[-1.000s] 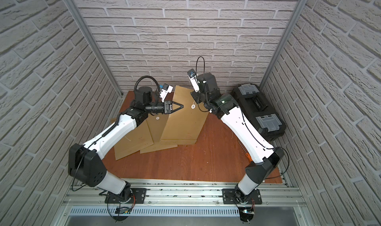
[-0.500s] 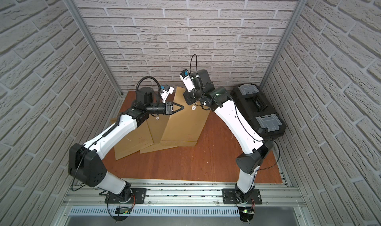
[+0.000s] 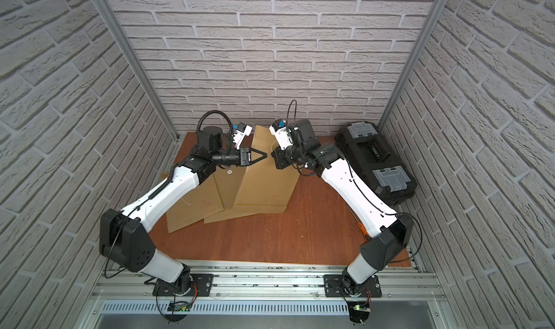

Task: Close the mouth of the file bag
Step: Close the file bag.

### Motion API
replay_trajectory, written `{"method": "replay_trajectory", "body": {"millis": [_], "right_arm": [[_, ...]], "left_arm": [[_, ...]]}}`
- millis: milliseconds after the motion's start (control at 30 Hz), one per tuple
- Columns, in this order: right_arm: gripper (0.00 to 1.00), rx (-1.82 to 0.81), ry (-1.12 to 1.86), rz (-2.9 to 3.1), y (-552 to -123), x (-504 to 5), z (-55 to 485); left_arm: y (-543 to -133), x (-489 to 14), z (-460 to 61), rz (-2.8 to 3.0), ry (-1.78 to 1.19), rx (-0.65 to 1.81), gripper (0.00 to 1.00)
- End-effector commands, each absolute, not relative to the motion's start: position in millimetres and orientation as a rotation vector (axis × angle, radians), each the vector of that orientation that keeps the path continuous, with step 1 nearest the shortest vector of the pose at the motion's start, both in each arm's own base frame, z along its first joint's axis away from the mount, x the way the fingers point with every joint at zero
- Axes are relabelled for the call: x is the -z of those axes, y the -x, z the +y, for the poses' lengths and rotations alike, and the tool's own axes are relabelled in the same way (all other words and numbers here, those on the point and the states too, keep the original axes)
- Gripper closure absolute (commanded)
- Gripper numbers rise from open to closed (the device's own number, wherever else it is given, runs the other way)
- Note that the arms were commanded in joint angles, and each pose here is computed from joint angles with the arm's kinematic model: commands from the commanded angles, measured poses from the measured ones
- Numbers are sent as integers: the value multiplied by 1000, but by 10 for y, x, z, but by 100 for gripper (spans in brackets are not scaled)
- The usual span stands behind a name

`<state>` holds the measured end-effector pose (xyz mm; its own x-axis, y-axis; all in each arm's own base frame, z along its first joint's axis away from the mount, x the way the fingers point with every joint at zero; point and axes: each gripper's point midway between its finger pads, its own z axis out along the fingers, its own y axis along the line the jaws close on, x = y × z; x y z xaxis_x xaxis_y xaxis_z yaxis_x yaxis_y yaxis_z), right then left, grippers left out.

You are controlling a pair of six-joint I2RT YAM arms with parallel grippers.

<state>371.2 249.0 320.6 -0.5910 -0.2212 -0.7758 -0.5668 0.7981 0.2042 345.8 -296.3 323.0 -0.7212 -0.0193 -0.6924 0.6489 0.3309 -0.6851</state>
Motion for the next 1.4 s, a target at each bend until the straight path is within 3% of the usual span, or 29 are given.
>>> {"method": "replay_trajectory", "body": {"millis": [0,900,1367], "right_arm": [[97,-702,503,2071,-3704,-3475,2532],[97,-712,241,2234,-4094,-2606,2089],[97,-555,285,2242,-3974,-2928,1846]], "left_arm": [[-3532,-3537,-2912,1882,-568,1400,100],[-3475,-3679,-2835,1849,-571,1408,100],[-3450,-3614,-2732,1882,-574,1364,100]]}}
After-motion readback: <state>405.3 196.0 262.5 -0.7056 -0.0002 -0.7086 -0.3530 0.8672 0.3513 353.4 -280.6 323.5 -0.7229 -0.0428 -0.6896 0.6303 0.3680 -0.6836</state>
